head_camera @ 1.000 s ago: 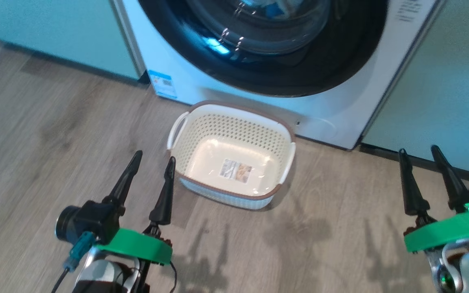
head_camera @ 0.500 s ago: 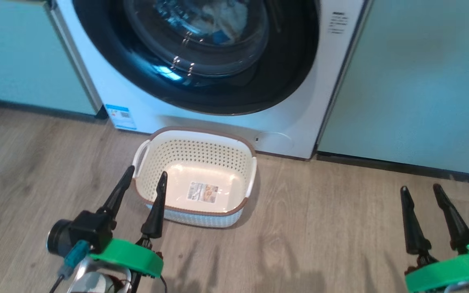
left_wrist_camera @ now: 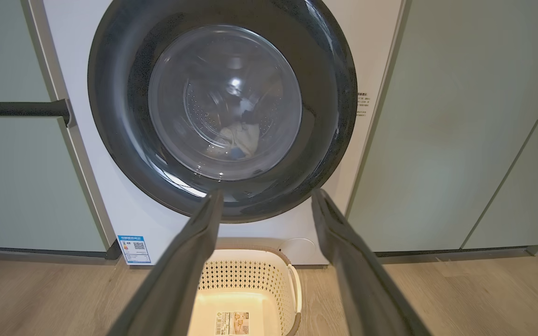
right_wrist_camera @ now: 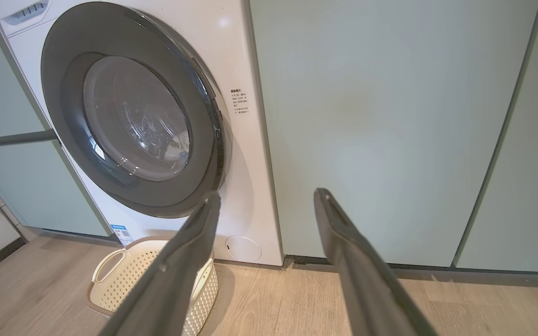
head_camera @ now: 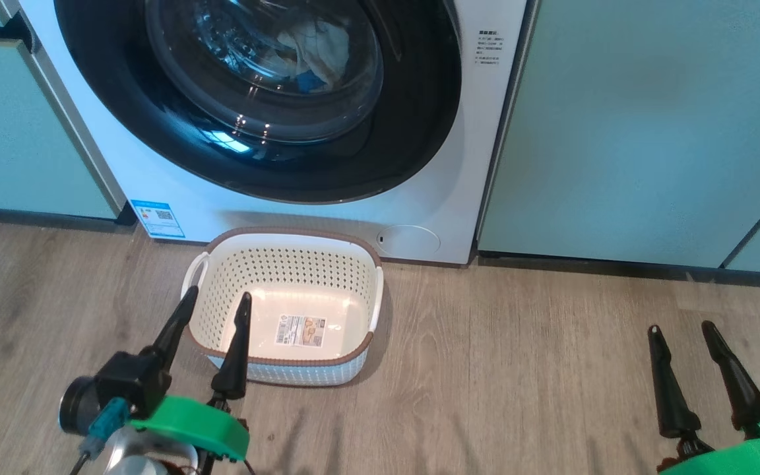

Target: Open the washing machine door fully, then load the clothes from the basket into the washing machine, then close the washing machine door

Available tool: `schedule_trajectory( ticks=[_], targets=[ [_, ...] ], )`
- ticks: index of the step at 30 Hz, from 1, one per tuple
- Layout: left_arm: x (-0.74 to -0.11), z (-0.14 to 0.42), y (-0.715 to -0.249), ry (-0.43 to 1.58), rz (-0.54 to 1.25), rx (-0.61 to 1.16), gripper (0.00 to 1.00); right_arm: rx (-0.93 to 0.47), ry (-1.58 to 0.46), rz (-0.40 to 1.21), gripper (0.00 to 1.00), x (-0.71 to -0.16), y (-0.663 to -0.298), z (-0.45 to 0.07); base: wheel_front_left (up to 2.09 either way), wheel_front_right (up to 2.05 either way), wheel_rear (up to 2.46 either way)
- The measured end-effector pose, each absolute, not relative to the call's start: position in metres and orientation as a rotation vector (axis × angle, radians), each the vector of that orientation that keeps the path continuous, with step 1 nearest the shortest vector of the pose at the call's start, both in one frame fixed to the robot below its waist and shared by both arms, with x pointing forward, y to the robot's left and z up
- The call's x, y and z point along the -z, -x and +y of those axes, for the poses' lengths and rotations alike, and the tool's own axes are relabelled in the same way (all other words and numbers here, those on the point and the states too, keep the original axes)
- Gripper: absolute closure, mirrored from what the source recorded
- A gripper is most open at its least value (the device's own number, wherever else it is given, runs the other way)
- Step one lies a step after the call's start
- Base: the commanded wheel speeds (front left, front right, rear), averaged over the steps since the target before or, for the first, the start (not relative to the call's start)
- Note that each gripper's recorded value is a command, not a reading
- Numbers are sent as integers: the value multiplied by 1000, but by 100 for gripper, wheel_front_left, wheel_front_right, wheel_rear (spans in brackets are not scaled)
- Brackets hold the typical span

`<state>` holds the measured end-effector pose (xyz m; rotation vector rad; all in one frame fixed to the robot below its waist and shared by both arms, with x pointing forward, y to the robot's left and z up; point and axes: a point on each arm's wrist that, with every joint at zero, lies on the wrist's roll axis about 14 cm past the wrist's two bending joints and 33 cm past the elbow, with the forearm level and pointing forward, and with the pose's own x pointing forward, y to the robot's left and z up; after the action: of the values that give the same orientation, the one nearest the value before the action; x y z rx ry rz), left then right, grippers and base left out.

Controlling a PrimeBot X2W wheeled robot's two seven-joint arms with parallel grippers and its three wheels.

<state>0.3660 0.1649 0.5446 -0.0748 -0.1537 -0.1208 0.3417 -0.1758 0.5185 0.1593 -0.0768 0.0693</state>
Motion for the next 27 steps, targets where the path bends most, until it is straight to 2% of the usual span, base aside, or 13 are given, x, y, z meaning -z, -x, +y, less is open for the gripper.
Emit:
schedule_trajectory(
  ticks=[27],
  targets=[
    [-540, 168, -370, 68, -128, 110, 0, -45, -146, -69, 0, -516, -341, -183, 0, 0, 0]
  ],
)
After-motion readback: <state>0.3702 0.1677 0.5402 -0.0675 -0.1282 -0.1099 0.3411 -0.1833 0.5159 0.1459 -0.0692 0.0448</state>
